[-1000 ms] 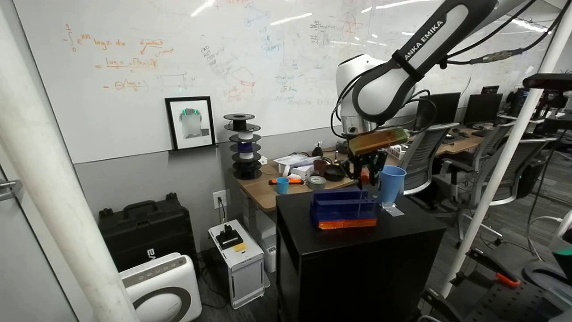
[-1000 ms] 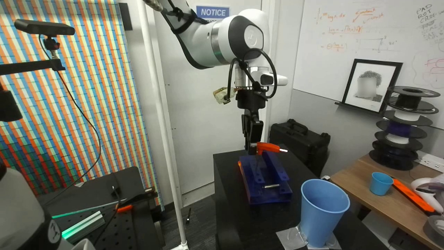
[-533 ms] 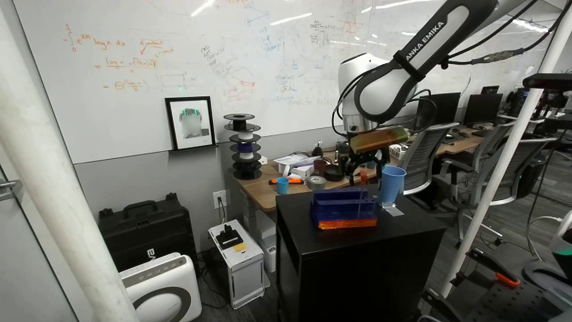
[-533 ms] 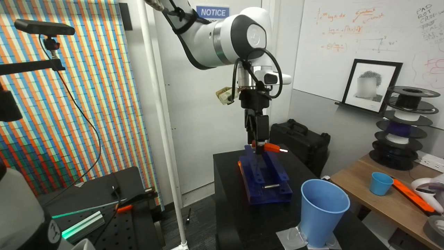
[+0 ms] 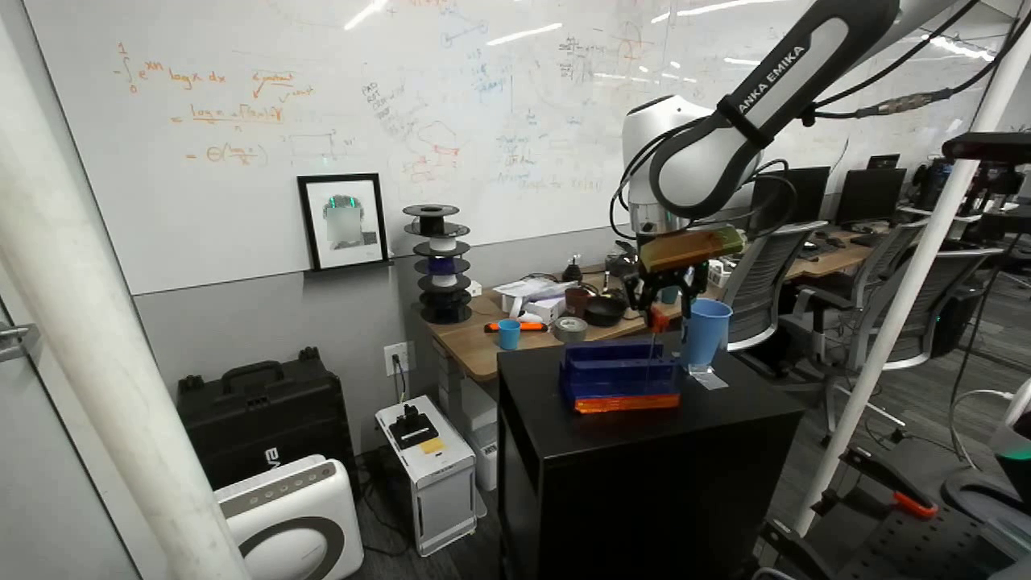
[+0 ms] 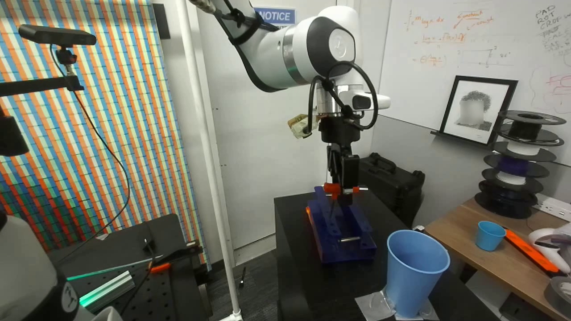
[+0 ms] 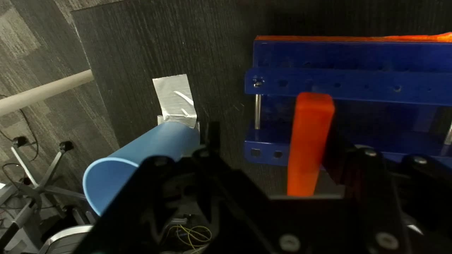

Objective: Put the red object on the blue rack in the blue cup

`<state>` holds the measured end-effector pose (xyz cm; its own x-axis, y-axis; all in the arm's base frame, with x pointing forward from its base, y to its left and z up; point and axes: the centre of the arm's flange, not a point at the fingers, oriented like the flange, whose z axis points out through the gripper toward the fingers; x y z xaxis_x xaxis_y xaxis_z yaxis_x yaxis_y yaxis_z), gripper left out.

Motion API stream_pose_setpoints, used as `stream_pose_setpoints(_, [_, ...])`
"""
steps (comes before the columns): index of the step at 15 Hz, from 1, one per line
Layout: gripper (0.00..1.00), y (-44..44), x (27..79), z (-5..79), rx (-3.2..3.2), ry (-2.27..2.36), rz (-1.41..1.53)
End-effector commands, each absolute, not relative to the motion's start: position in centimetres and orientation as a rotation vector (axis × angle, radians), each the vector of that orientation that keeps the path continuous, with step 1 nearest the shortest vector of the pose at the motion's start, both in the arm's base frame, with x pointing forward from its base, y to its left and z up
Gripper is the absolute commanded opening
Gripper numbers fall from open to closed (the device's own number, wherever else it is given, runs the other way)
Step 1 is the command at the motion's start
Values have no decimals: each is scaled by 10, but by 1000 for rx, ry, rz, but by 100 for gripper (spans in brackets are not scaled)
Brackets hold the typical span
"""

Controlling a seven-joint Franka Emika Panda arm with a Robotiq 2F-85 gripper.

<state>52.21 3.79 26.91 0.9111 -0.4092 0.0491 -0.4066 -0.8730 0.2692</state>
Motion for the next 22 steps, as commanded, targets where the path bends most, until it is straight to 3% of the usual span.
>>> stream_pose_setpoints(1, [37,43,525,275,2808,-606,34])
stream_pose_setpoints(4, [15,45,527,276,2819,-595,45])
stream_pose_setpoints(6, [7,46,528,280,2823,-578,57])
stream_pose_setpoints(8, [12,47,527,288,2832,-571,69])
stream_pose_setpoints(22, [12,44,440,426,2794,-626,304])
